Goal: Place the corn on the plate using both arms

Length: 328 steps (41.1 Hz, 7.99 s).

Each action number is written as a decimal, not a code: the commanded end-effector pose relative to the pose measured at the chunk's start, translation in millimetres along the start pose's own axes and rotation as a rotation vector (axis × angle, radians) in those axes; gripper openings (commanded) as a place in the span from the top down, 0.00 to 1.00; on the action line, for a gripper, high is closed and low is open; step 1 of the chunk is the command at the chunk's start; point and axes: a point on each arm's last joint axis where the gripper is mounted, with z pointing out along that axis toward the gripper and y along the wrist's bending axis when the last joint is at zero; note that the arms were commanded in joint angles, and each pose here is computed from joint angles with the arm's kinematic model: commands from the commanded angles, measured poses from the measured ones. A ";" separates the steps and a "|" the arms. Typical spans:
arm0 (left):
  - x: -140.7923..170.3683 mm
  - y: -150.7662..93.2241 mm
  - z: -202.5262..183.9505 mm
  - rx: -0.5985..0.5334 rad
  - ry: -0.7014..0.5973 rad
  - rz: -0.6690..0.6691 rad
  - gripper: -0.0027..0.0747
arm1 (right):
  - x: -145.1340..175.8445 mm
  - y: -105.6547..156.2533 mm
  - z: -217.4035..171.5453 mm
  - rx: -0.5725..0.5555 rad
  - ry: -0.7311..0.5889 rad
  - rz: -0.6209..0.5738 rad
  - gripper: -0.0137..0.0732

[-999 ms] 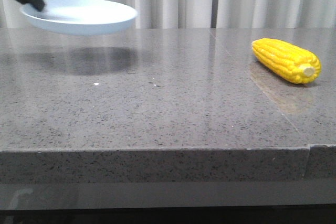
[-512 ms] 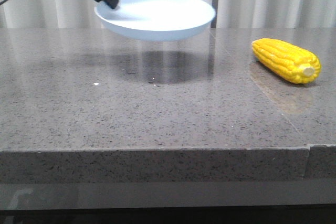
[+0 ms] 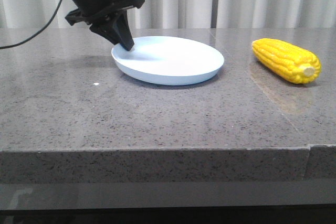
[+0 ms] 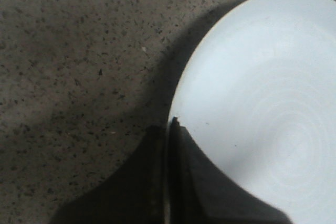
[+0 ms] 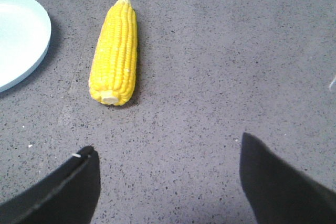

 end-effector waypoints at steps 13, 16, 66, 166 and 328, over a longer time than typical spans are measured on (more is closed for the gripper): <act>-15.9 -17.6 -45.8 -0.014 -0.082 0.064 0.38 | -15.4 0.4 -3.7 0.003 -0.094 -0.020 0.18; -20.4 -20.7 -61.6 -0.045 -0.092 0.103 0.38 | -15.4 0.4 -3.7 0.003 -0.094 -0.020 0.18; 131.0 -136.4 -278.9 -0.182 -0.518 0.317 0.39 | -15.4 0.4 -3.7 0.003 -0.094 -0.020 0.18; 284.3 -107.9 -278.5 -0.151 -0.685 0.296 0.44 | -99.3 47.2 255.9 -0.103 0.574 -0.057 0.44; 284.3 -107.9 -278.5 -0.151 -0.685 0.296 0.99 | -22.5 31.7 -77.4 -0.373 -0.015 -0.221 0.92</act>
